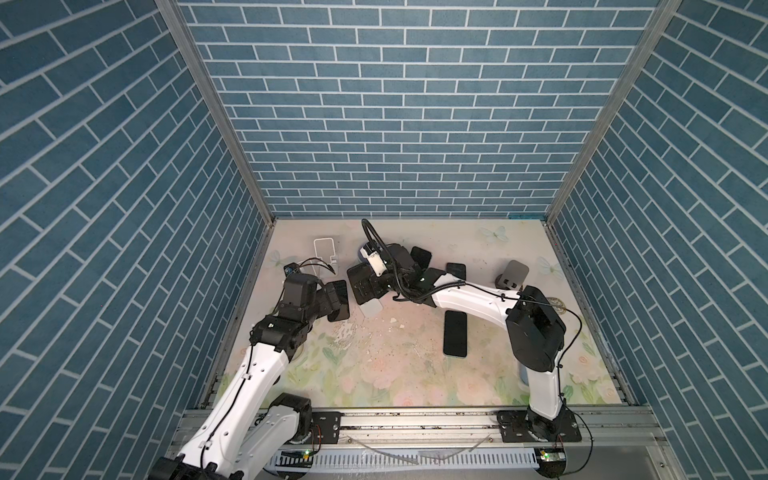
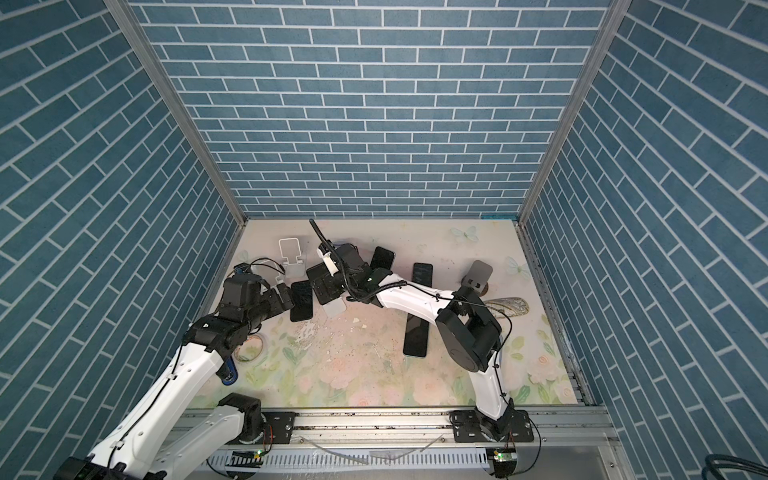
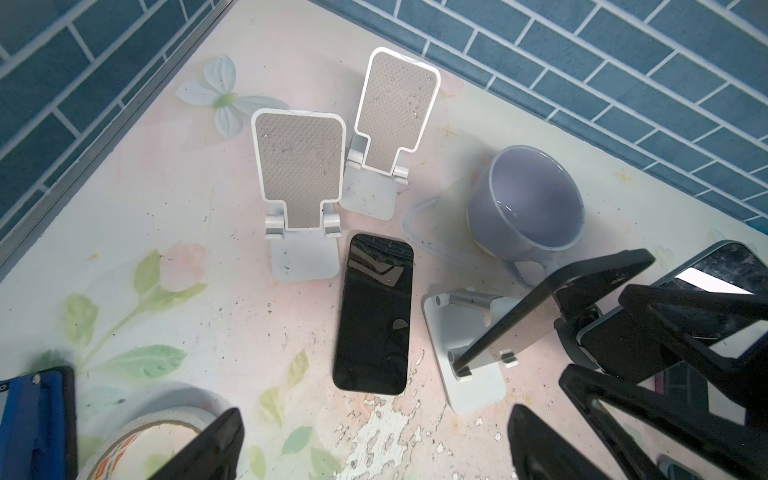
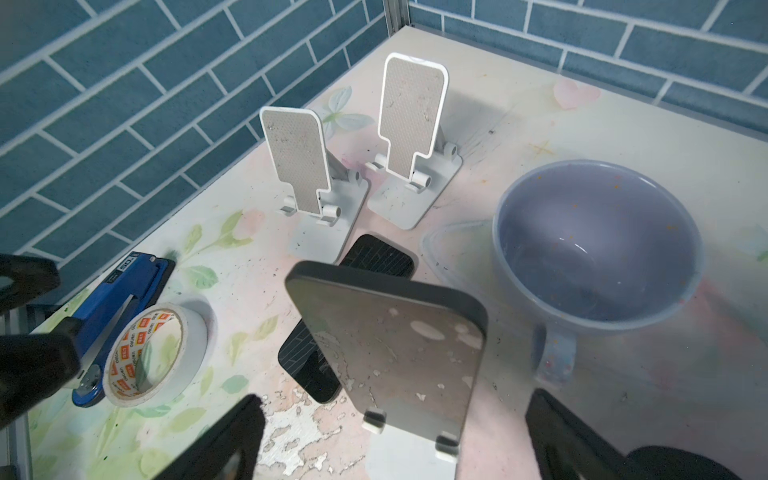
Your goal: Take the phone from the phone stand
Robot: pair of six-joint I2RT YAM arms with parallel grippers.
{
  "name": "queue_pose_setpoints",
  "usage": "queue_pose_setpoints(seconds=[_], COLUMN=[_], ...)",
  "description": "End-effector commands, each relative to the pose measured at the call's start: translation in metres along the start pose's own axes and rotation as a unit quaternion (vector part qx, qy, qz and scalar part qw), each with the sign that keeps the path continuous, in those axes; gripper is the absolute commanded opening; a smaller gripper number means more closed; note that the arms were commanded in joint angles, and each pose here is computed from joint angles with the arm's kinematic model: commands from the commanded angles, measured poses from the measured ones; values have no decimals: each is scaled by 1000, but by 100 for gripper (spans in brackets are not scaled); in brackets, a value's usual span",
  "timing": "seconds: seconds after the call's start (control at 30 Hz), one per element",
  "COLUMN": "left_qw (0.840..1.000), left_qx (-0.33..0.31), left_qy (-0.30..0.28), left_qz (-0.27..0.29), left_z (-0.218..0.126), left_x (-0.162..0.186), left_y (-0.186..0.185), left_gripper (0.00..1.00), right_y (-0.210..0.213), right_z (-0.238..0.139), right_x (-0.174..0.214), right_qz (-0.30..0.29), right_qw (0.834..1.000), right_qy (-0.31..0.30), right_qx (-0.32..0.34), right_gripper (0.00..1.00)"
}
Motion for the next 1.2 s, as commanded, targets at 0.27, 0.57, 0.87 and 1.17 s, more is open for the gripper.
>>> queue_pose_setpoints(seconds=[0.27, 0.57, 0.87, 1.17], left_qw=[1000, 1000, 1000, 1000], left_qx=[-14, -8, -2, 1], left_qy=[2, 5, 8, 11], left_qz=[3, 2, 4, 3], left_z=[0, 4, 8, 13], left_x=[3, 6, 6, 8], left_y=[2, 1, -1, -2], left_gripper=[100, 100, 100, 100], right_y=[14, 10, 6, 9], right_z=[19, 32, 43, 44], right_x=[-8, -8, -4, 2], right_qz=[-21, -3, 19, 23], right_qw=[999, 998, 995, 994], right_qy=[-27, -62, -80, -91], right_qx=[-11, 27, 60, 54], right_gripper=[99, 99, 99, 85])
Point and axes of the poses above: each gripper's point midway between its finger pads, its own z axis out along the fingers, its own y axis along the line the jaws close on, x = y × z, the point moved 10 cm from there along -z, back along the fingers, and after that the axes turned 15 degrees about z, right-handed, at the moved point
